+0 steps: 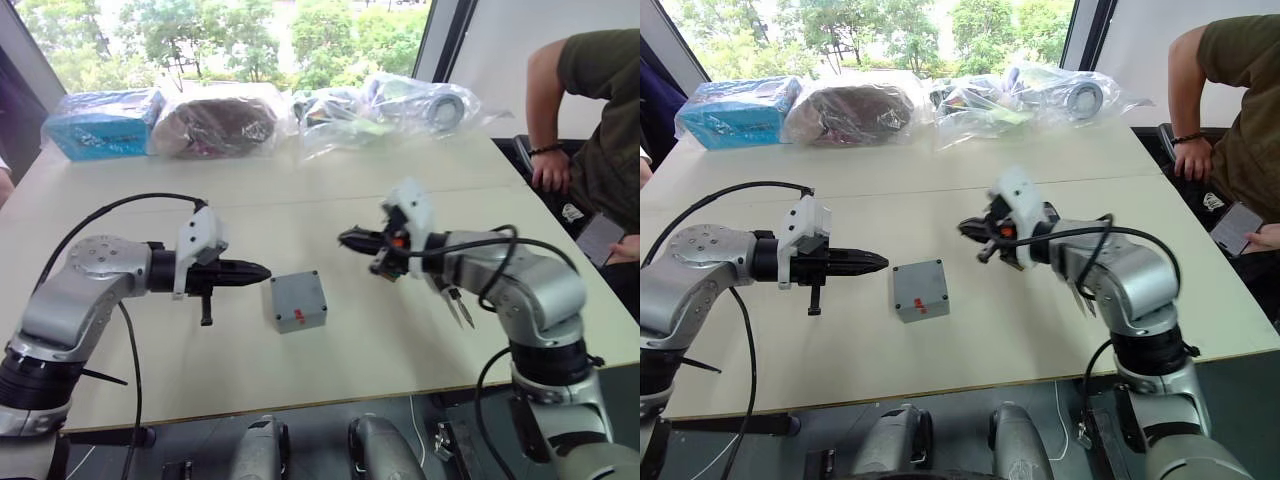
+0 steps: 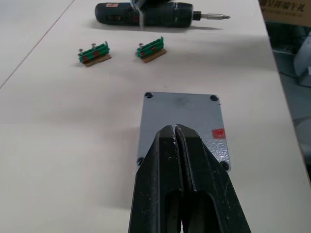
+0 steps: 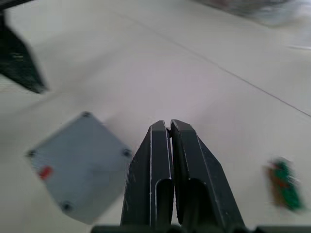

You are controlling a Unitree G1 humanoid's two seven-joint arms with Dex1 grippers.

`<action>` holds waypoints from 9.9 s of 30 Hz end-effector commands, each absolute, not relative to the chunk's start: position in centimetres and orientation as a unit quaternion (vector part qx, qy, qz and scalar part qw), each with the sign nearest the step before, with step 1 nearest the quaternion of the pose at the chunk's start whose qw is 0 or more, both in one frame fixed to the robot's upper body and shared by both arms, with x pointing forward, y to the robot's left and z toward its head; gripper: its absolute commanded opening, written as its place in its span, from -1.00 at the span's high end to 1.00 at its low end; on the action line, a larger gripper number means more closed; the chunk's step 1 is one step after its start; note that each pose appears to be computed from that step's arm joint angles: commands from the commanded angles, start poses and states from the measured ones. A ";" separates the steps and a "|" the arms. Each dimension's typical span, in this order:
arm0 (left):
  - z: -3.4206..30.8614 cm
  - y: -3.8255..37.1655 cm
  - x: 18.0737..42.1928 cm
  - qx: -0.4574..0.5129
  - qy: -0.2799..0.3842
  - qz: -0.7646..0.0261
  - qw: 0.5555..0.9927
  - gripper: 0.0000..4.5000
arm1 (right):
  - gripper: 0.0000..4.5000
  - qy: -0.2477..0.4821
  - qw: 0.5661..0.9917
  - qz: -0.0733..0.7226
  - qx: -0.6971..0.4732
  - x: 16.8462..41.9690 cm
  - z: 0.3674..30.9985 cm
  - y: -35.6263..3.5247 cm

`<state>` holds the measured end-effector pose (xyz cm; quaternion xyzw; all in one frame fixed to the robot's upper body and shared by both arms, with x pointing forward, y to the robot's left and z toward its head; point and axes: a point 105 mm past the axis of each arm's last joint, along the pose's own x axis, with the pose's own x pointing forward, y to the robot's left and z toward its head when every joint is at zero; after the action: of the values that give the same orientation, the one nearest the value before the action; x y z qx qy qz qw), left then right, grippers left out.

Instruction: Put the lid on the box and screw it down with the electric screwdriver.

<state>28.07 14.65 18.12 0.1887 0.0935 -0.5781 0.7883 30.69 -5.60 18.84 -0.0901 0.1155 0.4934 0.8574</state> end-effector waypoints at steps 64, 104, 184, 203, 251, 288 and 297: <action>20.4 10.8 27.2 0.196 0.005 -0.618 0.761 1.00 | -0.99 0.273 0.877 0.295 -0.263 34.2 21.6 -19.7; 19.4 11.1 27.2 0.219 0.008 -0.605 0.766 1.00 | 0.18 0.434 0.868 0.200 -0.134 40.0 19.5 -20.9; 11.7 12.2 29.8 0.229 0.126 -0.603 0.754 1.00 | 0.18 -0.109 0.867 0.485 -0.033 30.6 18.5 -1.7; 10.5 12.0 29.7 0.230 0.136 -0.600 0.754 1.00 | 0.18 0.059 0.865 0.498 -0.026 31.0 11.5 -1.7; 21.1 9.7 27.9 0.234 -0.008 -0.641 0.731 1.00 | 0.18 0.109 0.960 0.257 -0.027 35.1 27.2 -14.6; 20.7 13.2 27.6 0.249 0.030 -0.564 0.787 1.00 | -0.97 0.232 0.914 0.262 -0.207 37.1 22.4 -16.8; 15.8 15.6 28.0 0.242 0.105 -0.543 0.797 1.00 | -0.24 0.155 0.873 0.414 -0.203 32.4 20.6 -10.9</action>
<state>28.03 15.57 15.52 0.2274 0.1138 -0.5408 0.8018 32.60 -11.38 19.03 -0.1930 0.1971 0.4119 0.8685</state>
